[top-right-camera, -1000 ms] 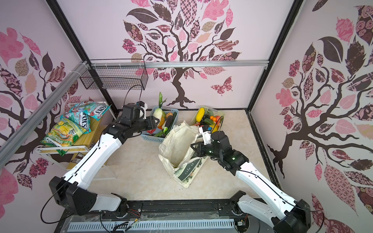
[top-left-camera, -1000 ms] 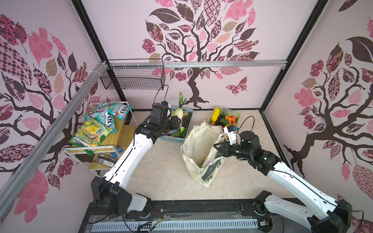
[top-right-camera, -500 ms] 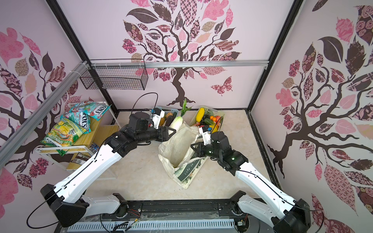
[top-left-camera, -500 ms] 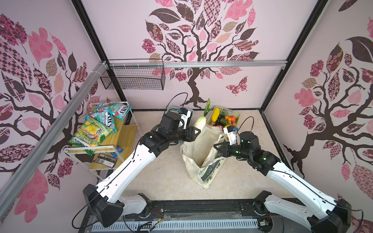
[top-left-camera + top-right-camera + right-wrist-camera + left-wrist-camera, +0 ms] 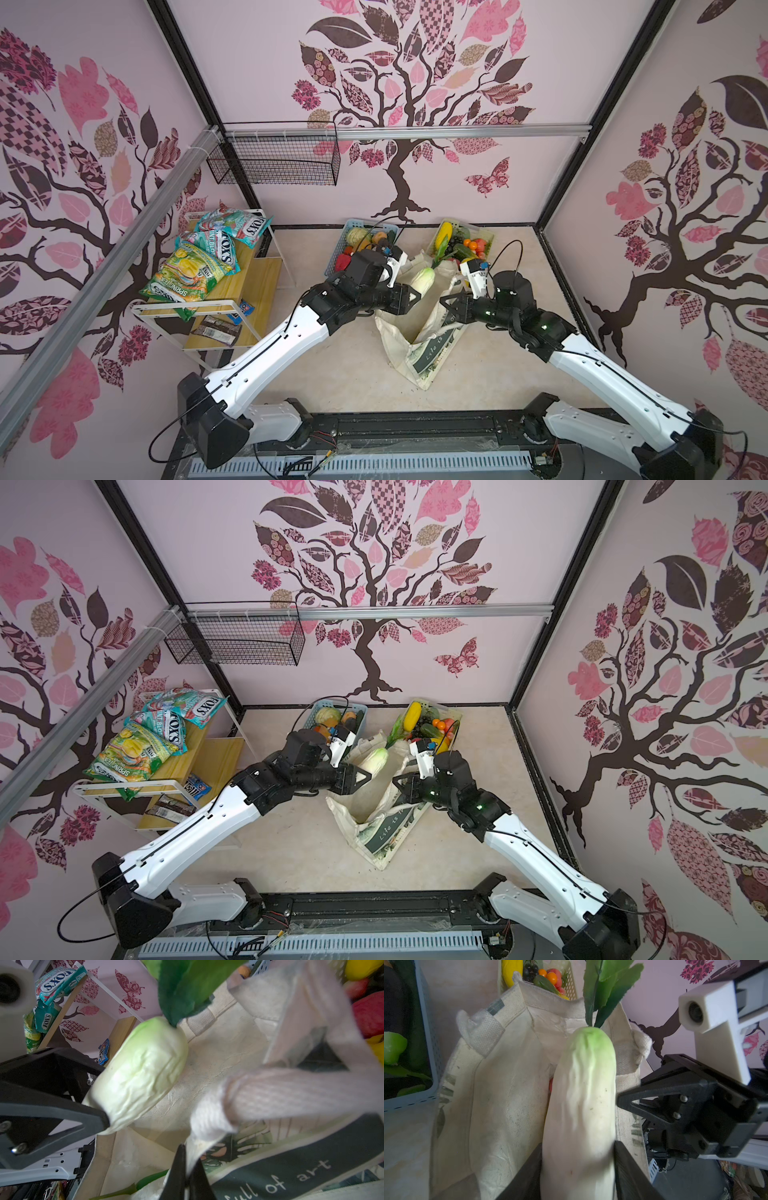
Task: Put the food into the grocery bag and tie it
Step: 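Carry the white radish over the tote bag with the left gripper, then lower the radish into the bag and open the left gripper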
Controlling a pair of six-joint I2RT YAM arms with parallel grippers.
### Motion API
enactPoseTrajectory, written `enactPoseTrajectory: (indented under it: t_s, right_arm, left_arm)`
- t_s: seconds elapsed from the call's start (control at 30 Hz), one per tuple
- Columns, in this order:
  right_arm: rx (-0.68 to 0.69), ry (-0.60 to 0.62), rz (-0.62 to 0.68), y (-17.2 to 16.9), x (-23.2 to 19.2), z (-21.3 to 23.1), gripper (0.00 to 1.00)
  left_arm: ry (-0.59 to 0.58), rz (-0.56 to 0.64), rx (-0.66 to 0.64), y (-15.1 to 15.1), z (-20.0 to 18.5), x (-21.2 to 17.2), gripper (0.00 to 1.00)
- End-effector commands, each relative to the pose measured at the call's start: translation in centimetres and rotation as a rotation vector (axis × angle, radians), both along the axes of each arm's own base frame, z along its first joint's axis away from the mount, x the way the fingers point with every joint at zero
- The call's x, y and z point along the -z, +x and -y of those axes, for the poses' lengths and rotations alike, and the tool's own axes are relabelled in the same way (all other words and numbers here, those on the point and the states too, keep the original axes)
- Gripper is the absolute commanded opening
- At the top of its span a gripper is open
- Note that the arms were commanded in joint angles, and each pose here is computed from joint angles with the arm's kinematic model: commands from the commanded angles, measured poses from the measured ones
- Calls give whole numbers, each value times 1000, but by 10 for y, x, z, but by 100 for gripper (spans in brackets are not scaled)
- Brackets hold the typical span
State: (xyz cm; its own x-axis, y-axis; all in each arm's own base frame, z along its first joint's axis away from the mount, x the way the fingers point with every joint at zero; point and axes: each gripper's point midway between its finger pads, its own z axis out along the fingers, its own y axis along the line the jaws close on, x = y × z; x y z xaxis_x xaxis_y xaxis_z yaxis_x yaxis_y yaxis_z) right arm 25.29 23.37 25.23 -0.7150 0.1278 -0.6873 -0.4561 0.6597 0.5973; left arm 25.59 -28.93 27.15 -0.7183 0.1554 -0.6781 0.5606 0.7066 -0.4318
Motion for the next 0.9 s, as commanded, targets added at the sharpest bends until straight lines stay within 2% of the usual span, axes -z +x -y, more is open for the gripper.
enactPoseTrajectory:
  t_s: [0.0,0.87]
  right_arm:
    - [-1,33,46,5,-13,-5,7]
    - [-2,35,35,8,-9,-8,7]
  left_arm:
    - [50,-3,19,-7,-6,18,49]
    - [177,-91,77,-17,6,80,49]
